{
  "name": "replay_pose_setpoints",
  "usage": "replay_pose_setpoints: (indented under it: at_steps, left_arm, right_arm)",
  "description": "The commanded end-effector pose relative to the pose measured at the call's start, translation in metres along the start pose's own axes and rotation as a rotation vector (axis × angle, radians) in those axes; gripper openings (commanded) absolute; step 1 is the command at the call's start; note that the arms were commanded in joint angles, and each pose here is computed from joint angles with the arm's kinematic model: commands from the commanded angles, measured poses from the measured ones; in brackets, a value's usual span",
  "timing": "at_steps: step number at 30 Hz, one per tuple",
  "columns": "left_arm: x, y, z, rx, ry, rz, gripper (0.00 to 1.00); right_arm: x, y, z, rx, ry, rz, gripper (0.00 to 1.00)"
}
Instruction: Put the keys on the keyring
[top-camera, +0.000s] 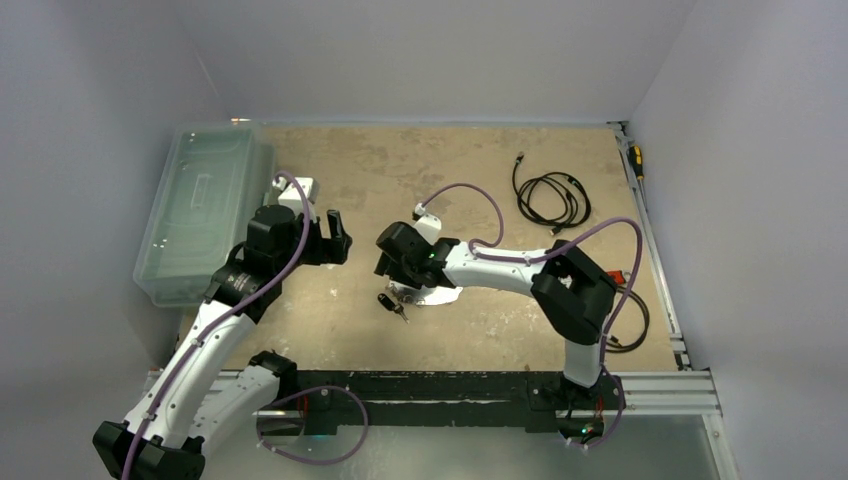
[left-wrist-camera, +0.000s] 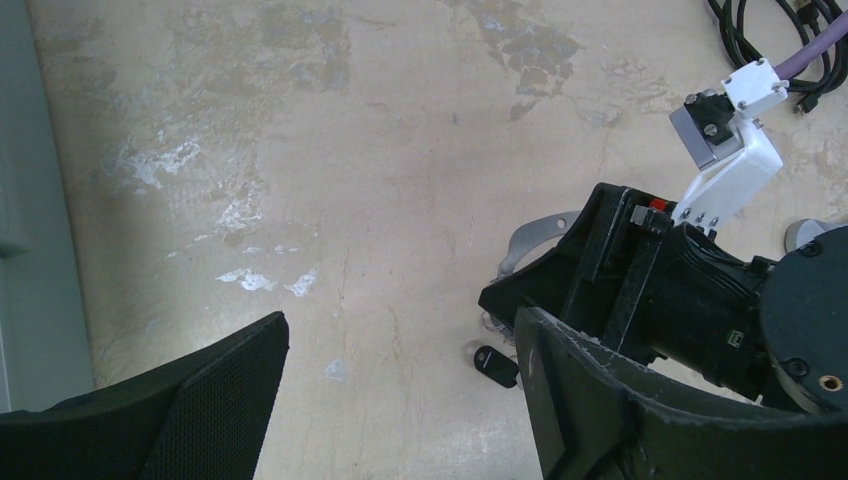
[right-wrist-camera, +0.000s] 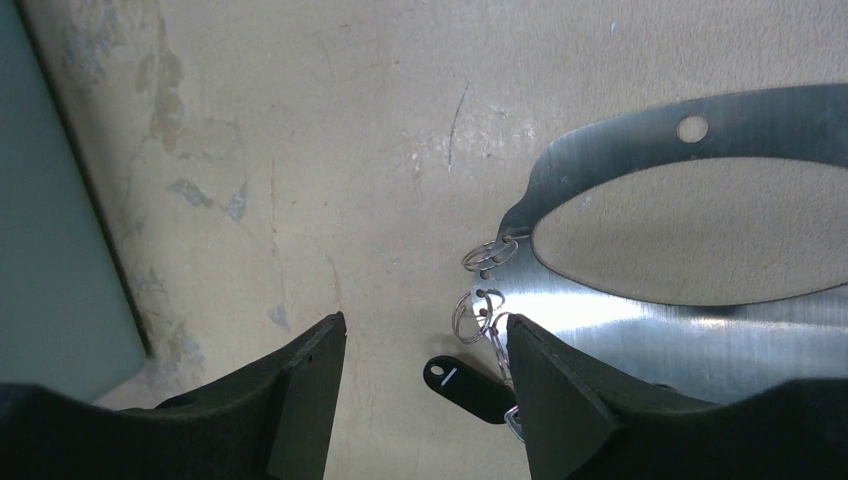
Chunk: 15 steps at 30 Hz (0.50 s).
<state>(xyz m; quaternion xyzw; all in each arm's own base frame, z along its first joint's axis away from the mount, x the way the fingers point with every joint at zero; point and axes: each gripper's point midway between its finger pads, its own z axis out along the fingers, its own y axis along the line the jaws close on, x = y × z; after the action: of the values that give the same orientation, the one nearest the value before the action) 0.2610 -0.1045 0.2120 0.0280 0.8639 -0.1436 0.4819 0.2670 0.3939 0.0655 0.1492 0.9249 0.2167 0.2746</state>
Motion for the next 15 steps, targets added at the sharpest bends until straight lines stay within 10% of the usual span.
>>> replay_pose_setpoints:
  at_steps: [1,15]
  left_arm:
    - [-0.005,-0.003,-0.001,0.004,-0.021,-0.003,0.82]
    - [-0.003,-0.005,0.0,0.008,-0.011,0.001,0.81]
  right_arm:
    - [-0.01,0.019,-0.001,-0.037,-0.035,0.066,0.62]
    - [-0.004,0.005,0.023,0.026,-0.051,0.058,0.53]
